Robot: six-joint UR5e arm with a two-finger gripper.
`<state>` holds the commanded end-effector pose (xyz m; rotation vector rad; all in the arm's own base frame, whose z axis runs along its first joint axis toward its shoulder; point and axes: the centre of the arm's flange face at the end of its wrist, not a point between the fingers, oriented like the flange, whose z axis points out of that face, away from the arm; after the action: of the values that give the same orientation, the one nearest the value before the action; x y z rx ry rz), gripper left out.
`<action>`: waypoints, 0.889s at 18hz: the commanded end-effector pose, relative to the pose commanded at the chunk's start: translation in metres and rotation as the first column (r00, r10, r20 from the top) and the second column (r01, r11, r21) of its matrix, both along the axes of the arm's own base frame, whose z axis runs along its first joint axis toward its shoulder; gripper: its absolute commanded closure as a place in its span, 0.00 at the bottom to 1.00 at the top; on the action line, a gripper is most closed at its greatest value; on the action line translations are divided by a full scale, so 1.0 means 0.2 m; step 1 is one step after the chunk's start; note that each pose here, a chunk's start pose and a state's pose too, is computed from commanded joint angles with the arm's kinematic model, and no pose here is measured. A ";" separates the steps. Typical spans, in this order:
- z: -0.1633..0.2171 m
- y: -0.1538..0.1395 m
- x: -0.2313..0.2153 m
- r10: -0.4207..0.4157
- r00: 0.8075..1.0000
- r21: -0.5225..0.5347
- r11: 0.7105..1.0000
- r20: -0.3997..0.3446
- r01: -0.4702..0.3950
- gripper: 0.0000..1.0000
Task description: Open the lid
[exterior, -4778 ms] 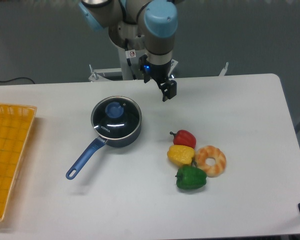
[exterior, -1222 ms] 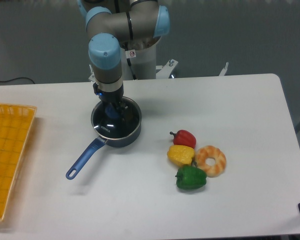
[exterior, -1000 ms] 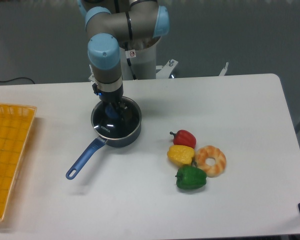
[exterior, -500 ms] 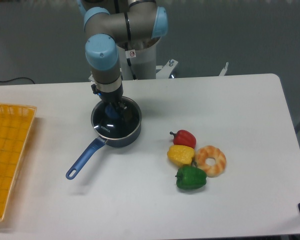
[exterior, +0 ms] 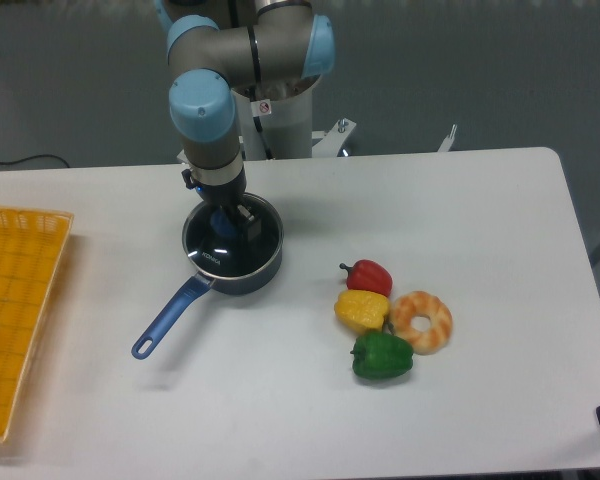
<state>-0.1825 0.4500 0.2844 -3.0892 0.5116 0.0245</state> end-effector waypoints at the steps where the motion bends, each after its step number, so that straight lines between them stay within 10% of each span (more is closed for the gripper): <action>1: 0.00 0.00 0.00 0.000 1.000 0.000 1.000 0.000 0.000 0.37; 16: 0.10 0.04 -0.05 0.005 1.000 0.029 1.000 -0.023 -0.004 0.51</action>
<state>-0.1928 0.4584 0.3044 -3.0653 0.5003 0.0666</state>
